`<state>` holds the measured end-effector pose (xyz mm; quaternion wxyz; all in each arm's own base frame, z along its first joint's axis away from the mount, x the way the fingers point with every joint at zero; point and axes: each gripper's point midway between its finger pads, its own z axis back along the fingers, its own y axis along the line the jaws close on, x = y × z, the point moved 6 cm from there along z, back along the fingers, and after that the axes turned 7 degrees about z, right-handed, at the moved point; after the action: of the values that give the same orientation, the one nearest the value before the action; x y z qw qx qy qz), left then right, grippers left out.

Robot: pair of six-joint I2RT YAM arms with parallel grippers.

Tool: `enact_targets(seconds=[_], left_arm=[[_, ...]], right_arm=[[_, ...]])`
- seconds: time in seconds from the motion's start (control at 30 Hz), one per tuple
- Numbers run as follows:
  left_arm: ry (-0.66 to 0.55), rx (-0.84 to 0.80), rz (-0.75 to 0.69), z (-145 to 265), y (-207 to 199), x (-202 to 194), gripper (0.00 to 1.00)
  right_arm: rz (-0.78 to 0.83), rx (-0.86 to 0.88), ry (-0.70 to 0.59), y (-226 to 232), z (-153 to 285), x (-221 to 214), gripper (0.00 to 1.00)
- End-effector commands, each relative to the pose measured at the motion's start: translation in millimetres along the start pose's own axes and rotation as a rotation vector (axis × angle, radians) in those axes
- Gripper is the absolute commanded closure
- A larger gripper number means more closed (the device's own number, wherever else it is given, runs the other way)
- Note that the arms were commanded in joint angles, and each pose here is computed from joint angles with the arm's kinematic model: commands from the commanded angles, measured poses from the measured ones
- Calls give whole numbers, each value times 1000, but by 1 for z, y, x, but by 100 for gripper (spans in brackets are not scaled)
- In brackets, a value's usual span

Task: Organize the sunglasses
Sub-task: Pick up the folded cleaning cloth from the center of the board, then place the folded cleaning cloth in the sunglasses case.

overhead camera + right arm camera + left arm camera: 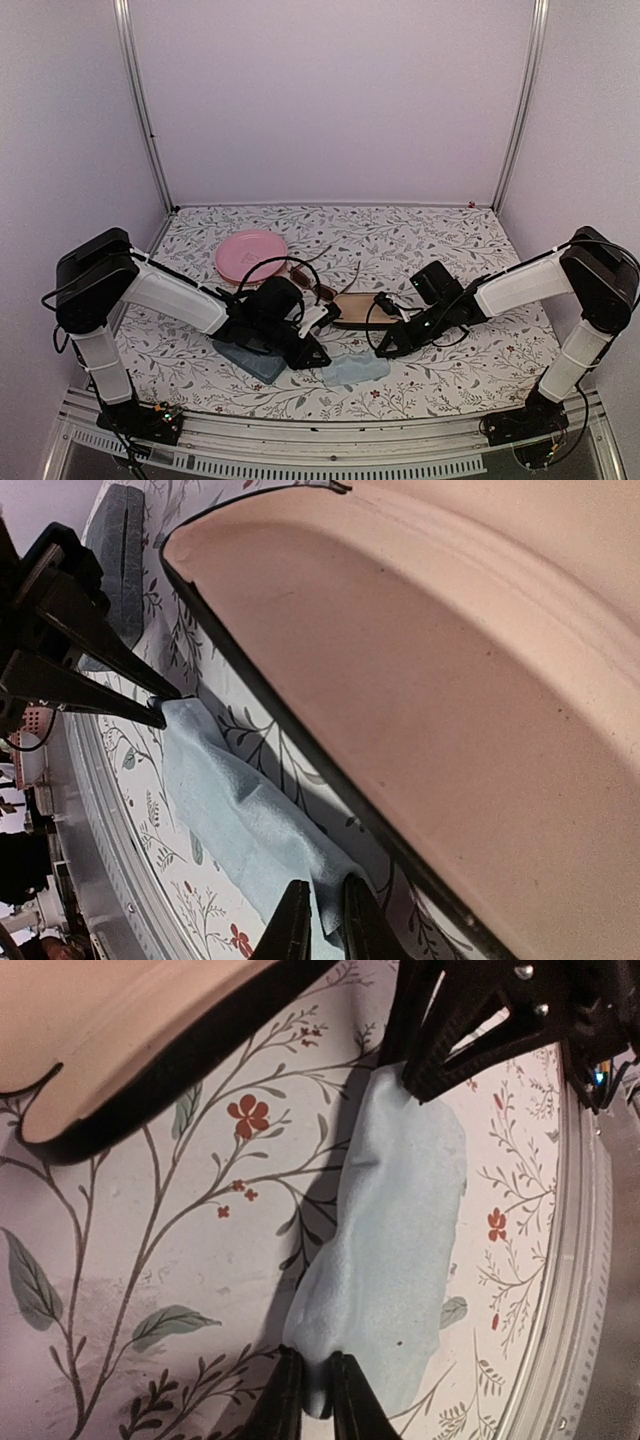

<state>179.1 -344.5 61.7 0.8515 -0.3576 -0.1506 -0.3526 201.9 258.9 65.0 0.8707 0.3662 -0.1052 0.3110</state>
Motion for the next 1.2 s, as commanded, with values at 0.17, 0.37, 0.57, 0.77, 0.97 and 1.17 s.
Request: enact_targets(seconds=[0.17,0.37,0.57,0.77,0.97,1.17], left_arm=[[5,-9,8,-2,0,-3,100],[-20,-11,5,3,-4,6,100],[-58,-4,6,10,-6,18,100],[-73,-9,-4,11,-10,31,100],[-112,-1,-34,14,-13,58,100],[-125,18,-58,16,-9,81,100]], right_arm=[[14,15,-16,0,0,0,93],[29,5,-38,5,10,3,100],[36,-44,-52,6,20,4,100],[42,-75,-71,8,30,10,100],[31,-131,-91,2,43,16,100],[26,-172,-137,-4,61,27,100]])
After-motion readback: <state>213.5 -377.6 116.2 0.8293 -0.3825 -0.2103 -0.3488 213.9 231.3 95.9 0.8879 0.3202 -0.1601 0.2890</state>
